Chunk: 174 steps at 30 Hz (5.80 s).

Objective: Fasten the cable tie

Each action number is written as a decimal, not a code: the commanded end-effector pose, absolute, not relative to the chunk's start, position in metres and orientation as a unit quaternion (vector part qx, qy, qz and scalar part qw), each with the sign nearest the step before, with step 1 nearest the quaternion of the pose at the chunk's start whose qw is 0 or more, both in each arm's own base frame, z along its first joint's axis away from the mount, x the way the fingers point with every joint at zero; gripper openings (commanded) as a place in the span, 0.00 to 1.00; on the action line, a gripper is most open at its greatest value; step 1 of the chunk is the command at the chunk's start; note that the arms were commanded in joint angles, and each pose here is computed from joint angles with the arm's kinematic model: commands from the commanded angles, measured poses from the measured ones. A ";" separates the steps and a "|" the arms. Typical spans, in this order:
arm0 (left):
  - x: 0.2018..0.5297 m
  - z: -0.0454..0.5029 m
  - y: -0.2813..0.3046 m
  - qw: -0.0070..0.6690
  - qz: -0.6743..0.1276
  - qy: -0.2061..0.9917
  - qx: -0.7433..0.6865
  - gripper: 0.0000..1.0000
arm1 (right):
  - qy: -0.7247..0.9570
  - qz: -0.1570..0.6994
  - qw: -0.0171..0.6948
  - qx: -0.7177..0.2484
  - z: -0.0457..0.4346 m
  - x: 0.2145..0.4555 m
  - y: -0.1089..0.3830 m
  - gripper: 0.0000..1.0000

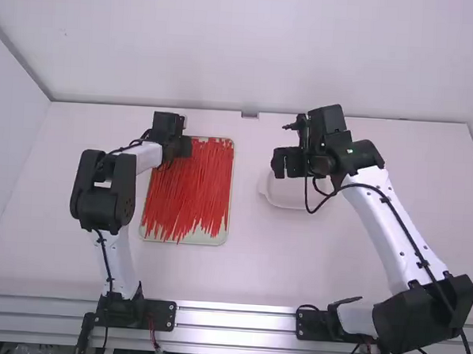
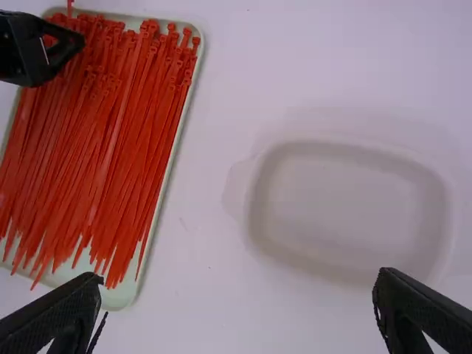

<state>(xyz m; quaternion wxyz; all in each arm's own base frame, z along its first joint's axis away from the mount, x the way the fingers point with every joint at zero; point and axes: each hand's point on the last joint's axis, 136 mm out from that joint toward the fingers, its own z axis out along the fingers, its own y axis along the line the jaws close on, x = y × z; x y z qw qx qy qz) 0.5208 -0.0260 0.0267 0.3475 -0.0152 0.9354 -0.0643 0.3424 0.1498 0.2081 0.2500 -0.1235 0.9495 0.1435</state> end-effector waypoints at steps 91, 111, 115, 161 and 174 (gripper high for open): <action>0.522 0.008 -0.027 0.285 -0.028 0.958 0.008 0.22 | 0.952 0.142 0.237 -0.128 0.197 0.341 0.151 0.98; 0.518 0.005 -0.027 0.278 -0.027 0.960 0.011 0.19 | 0.950 0.145 0.244 -0.130 0.199 0.343 0.153 0.98; 0.516 0.000 -0.027 0.273 -0.027 0.962 0.011 0.20 | 0.950 0.145 0.244 -0.130 0.199 0.343 0.153 0.98; 0.534 0.016 -0.027 0.276 -0.026 0.961 0.008 0.02 | 0.951 0.147 0.243 -0.122 0.199 0.343 0.152 0.98; 0.556 0.156 -0.028 0.314 -0.028 0.949 0.007 0.02 | 0.951 0.147 0.243 -0.122 0.199 0.343 0.152 0.98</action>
